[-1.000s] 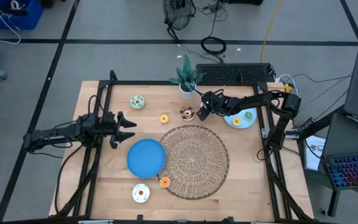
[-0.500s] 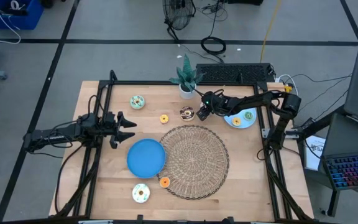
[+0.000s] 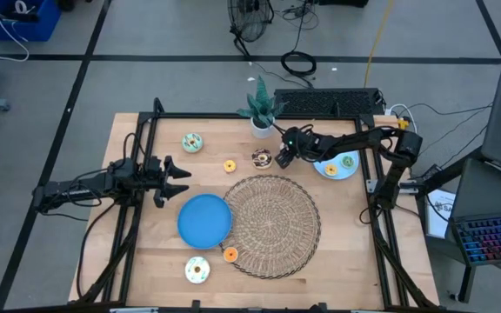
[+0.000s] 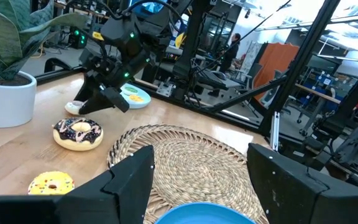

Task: Pick & Place donuts
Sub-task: Put the small white donut on the light blue plate

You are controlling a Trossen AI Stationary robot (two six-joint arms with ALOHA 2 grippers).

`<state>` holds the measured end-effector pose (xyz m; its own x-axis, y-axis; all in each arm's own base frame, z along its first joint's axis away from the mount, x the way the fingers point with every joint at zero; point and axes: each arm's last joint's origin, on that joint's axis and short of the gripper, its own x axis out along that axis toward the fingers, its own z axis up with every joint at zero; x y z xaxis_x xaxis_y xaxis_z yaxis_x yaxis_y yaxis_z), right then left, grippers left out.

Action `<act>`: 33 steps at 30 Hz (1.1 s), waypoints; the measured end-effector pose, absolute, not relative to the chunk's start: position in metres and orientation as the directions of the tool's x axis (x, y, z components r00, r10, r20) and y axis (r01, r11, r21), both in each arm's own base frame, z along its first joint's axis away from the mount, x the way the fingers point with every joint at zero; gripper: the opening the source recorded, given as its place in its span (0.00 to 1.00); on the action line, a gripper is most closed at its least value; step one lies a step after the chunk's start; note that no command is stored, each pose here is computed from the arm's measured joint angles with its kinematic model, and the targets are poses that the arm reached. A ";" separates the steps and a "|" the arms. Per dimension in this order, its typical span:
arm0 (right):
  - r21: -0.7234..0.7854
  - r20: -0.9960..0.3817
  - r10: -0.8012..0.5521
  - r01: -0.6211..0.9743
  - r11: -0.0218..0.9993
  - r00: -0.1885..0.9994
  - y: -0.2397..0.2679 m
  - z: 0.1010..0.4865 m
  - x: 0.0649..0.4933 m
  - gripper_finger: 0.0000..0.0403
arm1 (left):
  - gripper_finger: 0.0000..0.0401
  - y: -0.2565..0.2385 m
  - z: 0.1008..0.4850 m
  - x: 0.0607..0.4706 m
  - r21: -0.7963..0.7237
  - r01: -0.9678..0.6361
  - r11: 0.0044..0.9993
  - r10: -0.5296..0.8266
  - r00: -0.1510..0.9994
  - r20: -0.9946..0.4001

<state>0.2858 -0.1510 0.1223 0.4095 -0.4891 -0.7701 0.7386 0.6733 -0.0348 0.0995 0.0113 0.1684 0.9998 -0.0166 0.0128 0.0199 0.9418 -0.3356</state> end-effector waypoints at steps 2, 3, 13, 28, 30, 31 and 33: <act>-0.032 -0.765 -0.492 0.739 0.673 0.415 -0.151 0.124 0.286 0.47 | 0.64 0.011 0.168 0.099 -0.336 0.020 0.942 -0.017 1.000 0.013; -0.032 -0.766 -0.491 0.738 0.674 0.415 -0.151 0.125 0.285 0.47 | 0.64 0.011 0.168 0.099 -0.336 0.020 0.942 -0.017 1.000 0.012; -0.006 -0.722 -0.503 0.722 0.691 0.475 -0.143 0.145 0.288 0.46 | 0.64 0.011 0.168 0.099 -0.336 0.019 0.942 -0.016 1.000 0.012; 0.021 -0.666 -0.490 0.671 0.741 0.562 -0.121 0.170 0.292 0.45 | 0.64 0.011 0.168 0.099 -0.336 0.019 0.942 -0.016 1.000 0.012; 0.024 -0.658 -0.486 0.661 0.750 0.575 -0.117 0.173 0.293 0.45 | 0.64 0.011 0.168 0.099 -0.336 0.019 0.942 -0.016 1.000 0.012; 0.022 -0.656 -0.482 0.653 0.757 0.581 -0.115 0.174 0.294 0.45 | 0.64 0.011 0.168 0.099 -0.336 0.020 0.942 -0.016 1.000 0.012; 0.011 -0.656 -0.473 0.634 0.773 0.589 -0.110 0.176 0.295 0.45 | 0.64 0.011 0.168 0.099 -0.336 0.020 0.942 -0.016 1.000 0.012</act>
